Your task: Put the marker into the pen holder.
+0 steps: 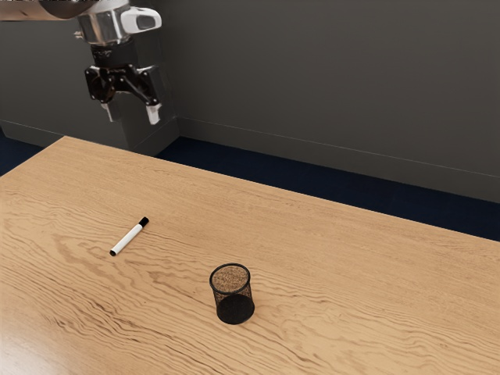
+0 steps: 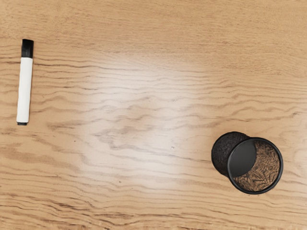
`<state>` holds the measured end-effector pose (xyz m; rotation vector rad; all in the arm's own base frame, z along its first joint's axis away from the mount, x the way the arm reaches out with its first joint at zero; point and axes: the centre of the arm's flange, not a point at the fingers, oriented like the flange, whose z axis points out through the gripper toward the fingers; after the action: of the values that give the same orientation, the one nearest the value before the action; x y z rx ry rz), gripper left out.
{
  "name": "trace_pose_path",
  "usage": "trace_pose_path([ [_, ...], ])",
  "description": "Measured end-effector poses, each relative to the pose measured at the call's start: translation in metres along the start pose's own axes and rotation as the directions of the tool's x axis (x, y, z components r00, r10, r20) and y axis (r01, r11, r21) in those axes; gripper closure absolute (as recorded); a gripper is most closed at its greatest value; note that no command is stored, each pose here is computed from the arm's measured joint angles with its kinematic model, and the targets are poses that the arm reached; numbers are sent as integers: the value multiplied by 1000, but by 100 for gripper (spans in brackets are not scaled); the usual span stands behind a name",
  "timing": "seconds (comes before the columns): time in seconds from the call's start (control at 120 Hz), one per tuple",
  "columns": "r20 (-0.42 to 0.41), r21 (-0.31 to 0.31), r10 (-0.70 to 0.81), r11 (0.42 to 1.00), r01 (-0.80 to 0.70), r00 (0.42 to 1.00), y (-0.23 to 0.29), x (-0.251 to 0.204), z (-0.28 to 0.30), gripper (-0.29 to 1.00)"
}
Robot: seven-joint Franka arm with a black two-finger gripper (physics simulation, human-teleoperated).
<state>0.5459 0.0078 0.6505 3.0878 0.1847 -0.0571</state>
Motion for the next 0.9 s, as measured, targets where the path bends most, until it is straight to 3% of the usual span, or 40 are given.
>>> trace_pose_path([
  [0.15,48,15,-14,1000,13,999,-5,-14,32,0],
  [0.317,243,37,-37,999,28,969,-10,14,171,0],
  [0.425,320,70,-102,994,84,942,-51,9,258,0],
  [0.625,224,88,-101,993,83,969,-94,8,344,0],
  [0.783,94,77,-95,993,88,991,-138,24,354,4],
  [0.9,42,73,-58,996,54,997,-148,33,367,15],
])
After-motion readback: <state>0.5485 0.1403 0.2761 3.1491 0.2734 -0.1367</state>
